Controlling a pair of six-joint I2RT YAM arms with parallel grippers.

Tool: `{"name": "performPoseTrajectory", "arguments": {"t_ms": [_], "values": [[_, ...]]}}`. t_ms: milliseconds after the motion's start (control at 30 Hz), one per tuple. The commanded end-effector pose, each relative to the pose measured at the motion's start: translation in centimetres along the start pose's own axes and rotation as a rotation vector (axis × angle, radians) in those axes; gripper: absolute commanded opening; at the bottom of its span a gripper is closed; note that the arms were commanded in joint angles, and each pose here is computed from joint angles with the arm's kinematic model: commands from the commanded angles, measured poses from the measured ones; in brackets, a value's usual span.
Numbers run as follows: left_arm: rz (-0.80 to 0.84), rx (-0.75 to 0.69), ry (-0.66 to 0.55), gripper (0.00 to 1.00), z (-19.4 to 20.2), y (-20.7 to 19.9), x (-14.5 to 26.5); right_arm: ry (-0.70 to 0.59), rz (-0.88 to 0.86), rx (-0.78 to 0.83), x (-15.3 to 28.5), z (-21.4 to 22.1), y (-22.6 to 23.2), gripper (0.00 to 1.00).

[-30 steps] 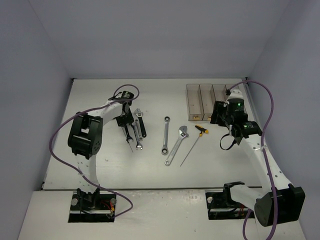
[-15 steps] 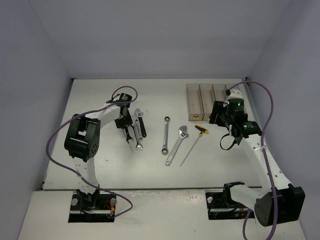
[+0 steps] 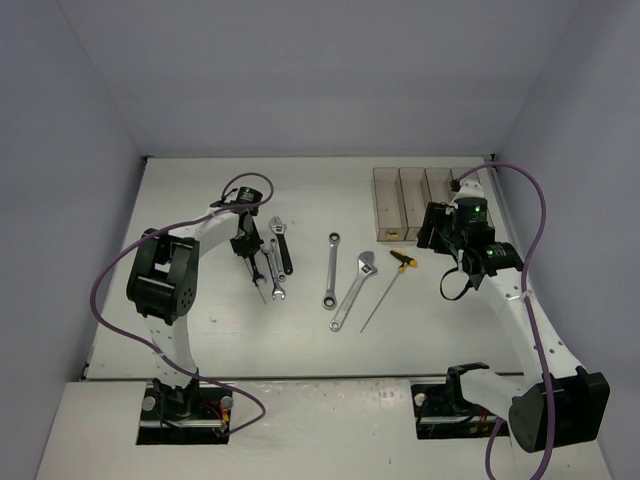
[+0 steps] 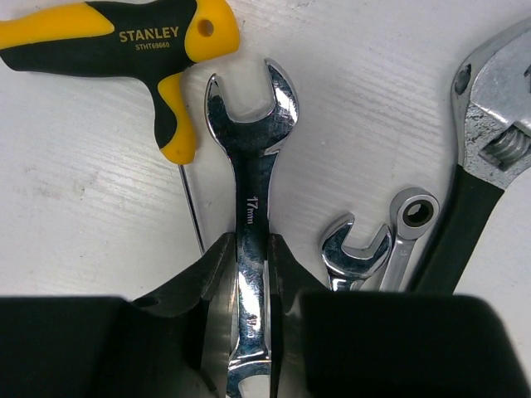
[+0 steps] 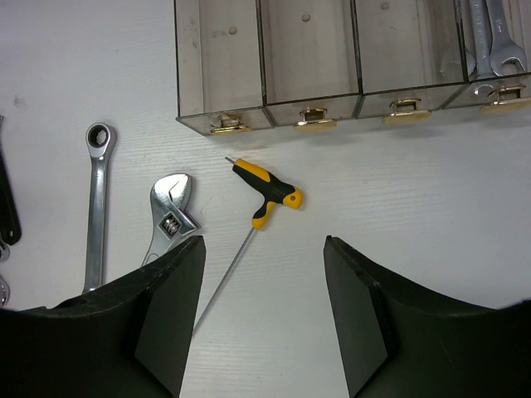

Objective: Sort the tools into containers

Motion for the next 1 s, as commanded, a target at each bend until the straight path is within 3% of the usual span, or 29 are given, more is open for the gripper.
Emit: {"name": "performPoseTrajectory", "arguments": {"t_ms": [0,367,600,967], "values": [[-0.003,-0.044,0.100,0.00,1.4,0.6,0.3,-0.029,-0.078,-0.006,0.0,-1.1,1.4,0.56],[0.197,-0.018,-0.064,0.00,-1.5,-0.8,6.8,-0.008,-0.366,0.025,1.0,-1.9,7.3,0.58],[0.404,0.023,-0.161,0.00,-2.5,-2.4,10.7,0.028,-0.628,0.058,1.3,-0.2,14.5,0.60],[0.785,0.120,-0.332,0.00,-3.6,-6.6,19.5,0.024,-0.745,0.061,0.9,1.9,22.9,0.60]]}}
Point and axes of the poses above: each gripper's point midway between its finger pads, its own x axis back along the fingers, its own y axis along the line the jaws close on, z = x × y, the point moved 7 cm from there along x, back along the fingers, and after that the axes turned 9 degrees about -x, right-handed, at the moved point
